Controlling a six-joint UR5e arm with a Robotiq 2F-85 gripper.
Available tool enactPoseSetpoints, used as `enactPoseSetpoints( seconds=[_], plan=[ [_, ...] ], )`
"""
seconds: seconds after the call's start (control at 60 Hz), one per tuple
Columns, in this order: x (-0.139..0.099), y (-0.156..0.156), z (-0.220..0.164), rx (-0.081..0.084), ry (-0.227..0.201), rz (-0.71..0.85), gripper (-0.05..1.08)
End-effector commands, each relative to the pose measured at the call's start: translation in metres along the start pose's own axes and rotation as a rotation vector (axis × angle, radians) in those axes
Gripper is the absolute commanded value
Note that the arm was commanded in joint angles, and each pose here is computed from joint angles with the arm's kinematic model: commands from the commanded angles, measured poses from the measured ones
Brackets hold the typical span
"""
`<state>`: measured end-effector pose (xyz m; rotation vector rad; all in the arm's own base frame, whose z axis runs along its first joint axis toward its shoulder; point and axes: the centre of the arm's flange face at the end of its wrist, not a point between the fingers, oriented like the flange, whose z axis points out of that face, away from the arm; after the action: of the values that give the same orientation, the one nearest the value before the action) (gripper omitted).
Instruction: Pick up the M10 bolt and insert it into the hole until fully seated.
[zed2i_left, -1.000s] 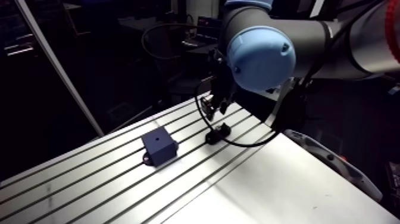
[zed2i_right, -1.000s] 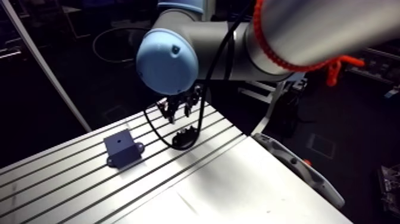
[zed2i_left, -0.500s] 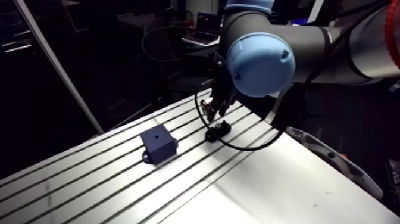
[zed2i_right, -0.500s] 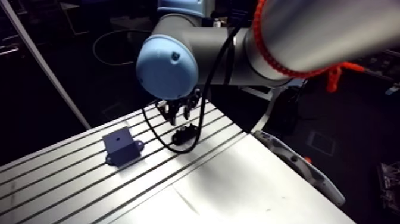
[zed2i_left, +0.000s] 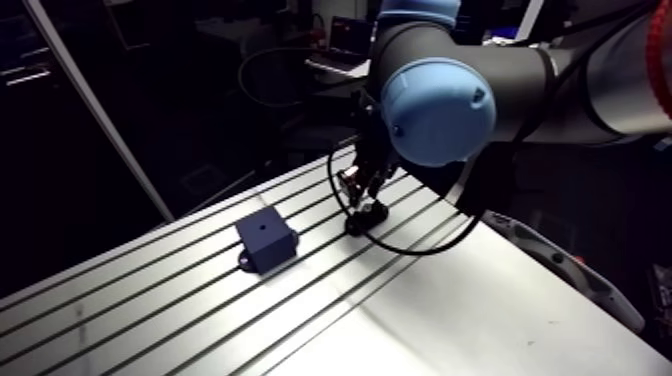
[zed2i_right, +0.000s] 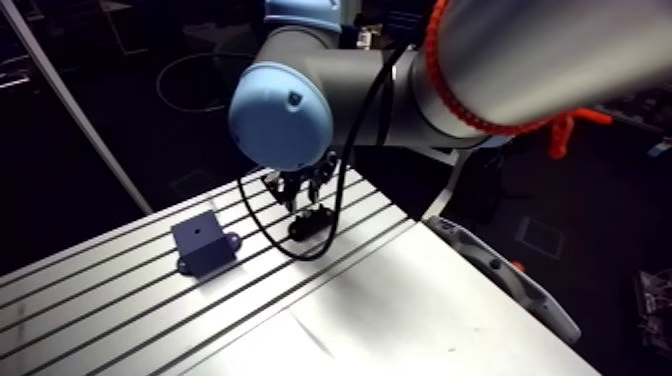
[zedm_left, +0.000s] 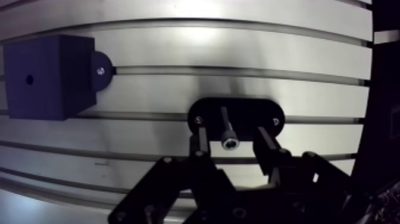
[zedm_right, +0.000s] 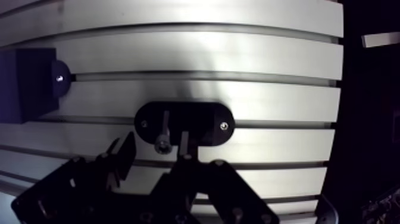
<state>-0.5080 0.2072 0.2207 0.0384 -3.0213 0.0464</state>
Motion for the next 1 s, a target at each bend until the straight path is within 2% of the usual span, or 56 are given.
enactPoseSetpoints(
  seconds=[0.017, 0.533, 1.0],
  plan=[
    [-0.001, 0.003, 0.004, 0.004, -0.006, 0.006, 0.5],
    [-0.002, 0.004, 0.012, 0.013, -0.018, 0.011, 0.5],
    [-0.004, 0.003, 0.017, 0.02, -0.026, 0.015, 0.58]
  ],
)
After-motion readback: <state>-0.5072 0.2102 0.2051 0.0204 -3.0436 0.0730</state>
